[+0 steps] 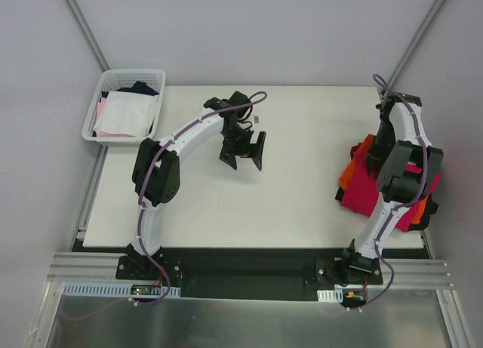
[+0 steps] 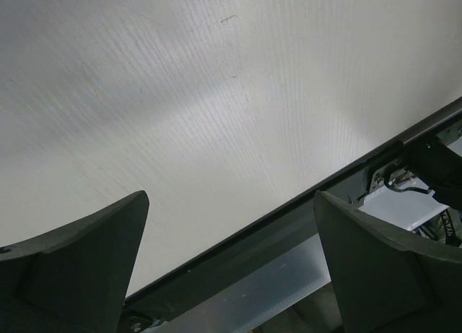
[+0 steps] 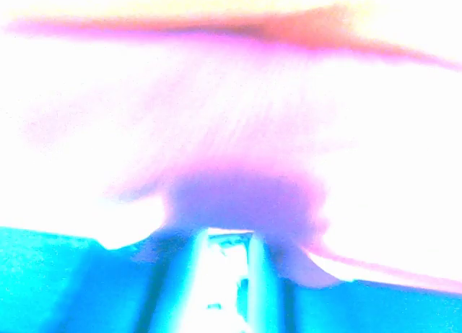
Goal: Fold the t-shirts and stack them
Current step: Neatly place the folded tshirt to the corner
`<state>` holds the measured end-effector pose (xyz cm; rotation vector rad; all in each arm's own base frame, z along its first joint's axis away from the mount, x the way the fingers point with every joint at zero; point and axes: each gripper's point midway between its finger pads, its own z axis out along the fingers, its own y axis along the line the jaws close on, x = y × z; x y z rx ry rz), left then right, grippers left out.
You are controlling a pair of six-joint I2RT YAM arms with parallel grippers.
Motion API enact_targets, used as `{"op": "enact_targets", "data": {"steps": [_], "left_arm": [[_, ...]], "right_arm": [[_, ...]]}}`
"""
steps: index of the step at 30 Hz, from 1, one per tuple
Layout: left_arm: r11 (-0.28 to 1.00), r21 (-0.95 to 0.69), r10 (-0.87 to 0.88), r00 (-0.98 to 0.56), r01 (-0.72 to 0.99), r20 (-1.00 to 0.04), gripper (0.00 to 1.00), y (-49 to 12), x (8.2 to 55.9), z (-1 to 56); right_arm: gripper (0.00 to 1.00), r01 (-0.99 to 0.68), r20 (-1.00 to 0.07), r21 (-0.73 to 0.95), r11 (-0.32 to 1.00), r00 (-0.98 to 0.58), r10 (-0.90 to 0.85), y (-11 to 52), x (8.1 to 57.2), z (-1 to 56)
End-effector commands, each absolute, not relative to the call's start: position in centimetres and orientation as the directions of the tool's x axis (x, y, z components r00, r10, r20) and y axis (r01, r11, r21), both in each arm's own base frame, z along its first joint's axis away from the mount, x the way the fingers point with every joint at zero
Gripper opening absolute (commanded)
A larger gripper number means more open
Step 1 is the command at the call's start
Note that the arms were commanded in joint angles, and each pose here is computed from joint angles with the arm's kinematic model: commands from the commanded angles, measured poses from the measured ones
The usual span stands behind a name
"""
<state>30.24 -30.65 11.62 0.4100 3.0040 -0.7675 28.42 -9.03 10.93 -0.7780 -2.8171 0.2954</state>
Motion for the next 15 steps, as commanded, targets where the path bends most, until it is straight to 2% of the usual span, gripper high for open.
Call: {"op": "enact_targets", "data": {"steps": [1, 4, 9, 12, 13, 15], "left_arm": [[0.849, -0.463, 0.223, -0.967, 0.254, -0.123, 0.99, -30.3, 31.1, 13.6], [0.848, -0.471, 0.216, -0.969, 0.245, -0.116, 0.99, -30.4, 31.0, 13.7], [0.844, -0.478, 0.214, -0.97, 0.242, -0.113, 0.99, -30.7, 30.9, 13.6], [0.845, -0.478, 0.212, -0.971, 0.241, -0.114, 0.99, -30.7, 30.9, 13.7], [0.844, -0.48, 0.211, -0.971, 0.241, -0.116, 0.99, -30.7, 30.9, 13.7], [0.846, -0.477, 0.208, -0.972, 0.237, -0.114, 0.99, -30.6, 30.9, 13.7]], "right_arm": [[0.41, 0.52, -0.198, -0.022, 0.854, -0.839, 0.506, -8.3, 32.9, 17.2], [0.42, 0.515, -0.267, 0.02, 0.857, -0.823, 0.501, -8.1, 33.2, 19.4], [0.39, 0.509, -0.227, 0.06, 0.859, -0.831, 0.508, -7.1, 32.7, 20.0], [0.28, 0.465, -0.146, 0.221, 0.857, -0.853, 0.501, -3.3, 33.2, 18.6], [0.18, 0.45, -0.121, 0.245, 0.859, -0.865, 0.488, -2.2, 33.3, 18.1], [0.06, 0.401, -0.061, 0.245, 0.883, -0.902, 0.427, 0.2, 33.3, 16.5]]}}
